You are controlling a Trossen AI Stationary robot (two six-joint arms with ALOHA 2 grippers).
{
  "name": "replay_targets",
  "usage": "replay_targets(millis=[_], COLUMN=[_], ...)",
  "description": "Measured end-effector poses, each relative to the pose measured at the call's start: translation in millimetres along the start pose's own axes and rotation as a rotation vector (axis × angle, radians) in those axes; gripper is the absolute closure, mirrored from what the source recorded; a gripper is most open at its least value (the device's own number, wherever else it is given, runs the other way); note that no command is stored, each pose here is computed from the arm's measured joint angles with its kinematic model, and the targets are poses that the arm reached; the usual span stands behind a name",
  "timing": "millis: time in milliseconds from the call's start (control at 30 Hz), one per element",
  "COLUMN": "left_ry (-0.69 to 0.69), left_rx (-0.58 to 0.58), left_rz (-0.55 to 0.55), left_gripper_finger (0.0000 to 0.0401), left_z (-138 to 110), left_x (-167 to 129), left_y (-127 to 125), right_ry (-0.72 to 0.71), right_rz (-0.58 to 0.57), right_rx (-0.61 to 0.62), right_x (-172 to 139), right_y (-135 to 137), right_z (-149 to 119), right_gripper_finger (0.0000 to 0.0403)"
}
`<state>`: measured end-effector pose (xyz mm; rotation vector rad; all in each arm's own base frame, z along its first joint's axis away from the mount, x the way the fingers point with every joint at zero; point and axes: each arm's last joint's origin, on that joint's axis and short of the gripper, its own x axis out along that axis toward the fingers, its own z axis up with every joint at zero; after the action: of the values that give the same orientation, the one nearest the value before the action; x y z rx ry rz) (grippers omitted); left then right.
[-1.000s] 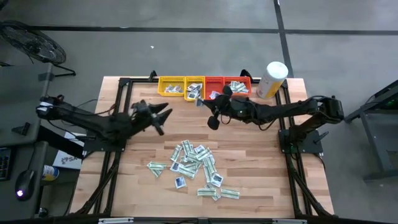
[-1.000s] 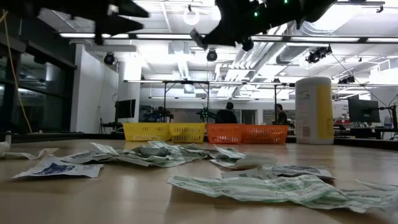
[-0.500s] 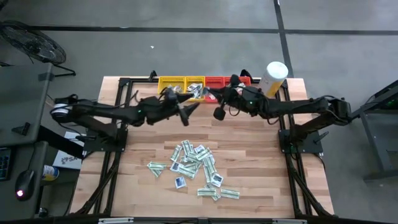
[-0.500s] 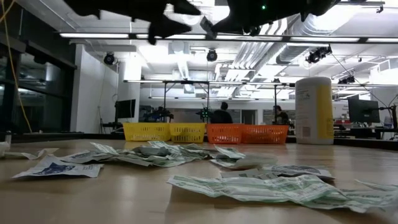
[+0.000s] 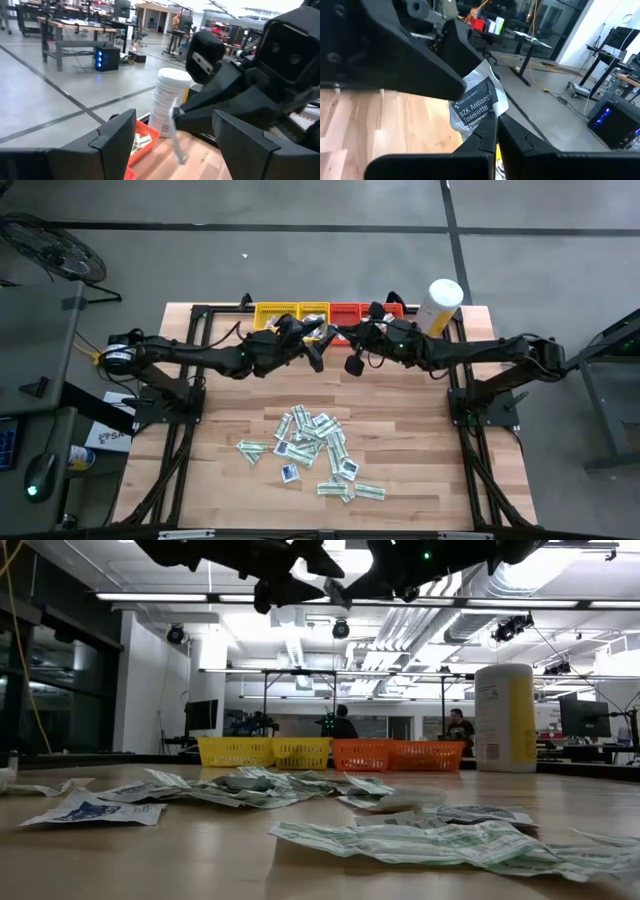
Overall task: Pick & Place First Aid Supplies
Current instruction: Put the gray packet into the right yellow bin
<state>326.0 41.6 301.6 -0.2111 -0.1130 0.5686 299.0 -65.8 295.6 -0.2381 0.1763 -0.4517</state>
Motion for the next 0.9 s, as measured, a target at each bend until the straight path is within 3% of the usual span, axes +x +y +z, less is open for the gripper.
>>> replay_targets(millis=[500, 700, 900], left_ry=[0.01, 0.03, 0.026], left_rx=[-0.042, -0.044, -0.036], left_rz=[0.042, -0.054, -0.034], left_gripper_finger=[0.0226, 0.0233, 0.0233], left_z=[-1.8, -2.0, -1.9], left_x=[-0.1, -0.1, 0.0], left_y=[1.4, -1.3, -0.6], right_ry=[-0.039, -0.024, -0.029], right_rz=[0.007, 0.003, 0.03], right_rx=[0.009, 0.011, 0.047], right_x=[-12.6, -11.0, -10.2], right_y=[-9.8, -13.7, -15.7], right_z=[11.4, 8.8, 8.2], right_gripper_finger=[0.0403, 0.0403, 0.0403])
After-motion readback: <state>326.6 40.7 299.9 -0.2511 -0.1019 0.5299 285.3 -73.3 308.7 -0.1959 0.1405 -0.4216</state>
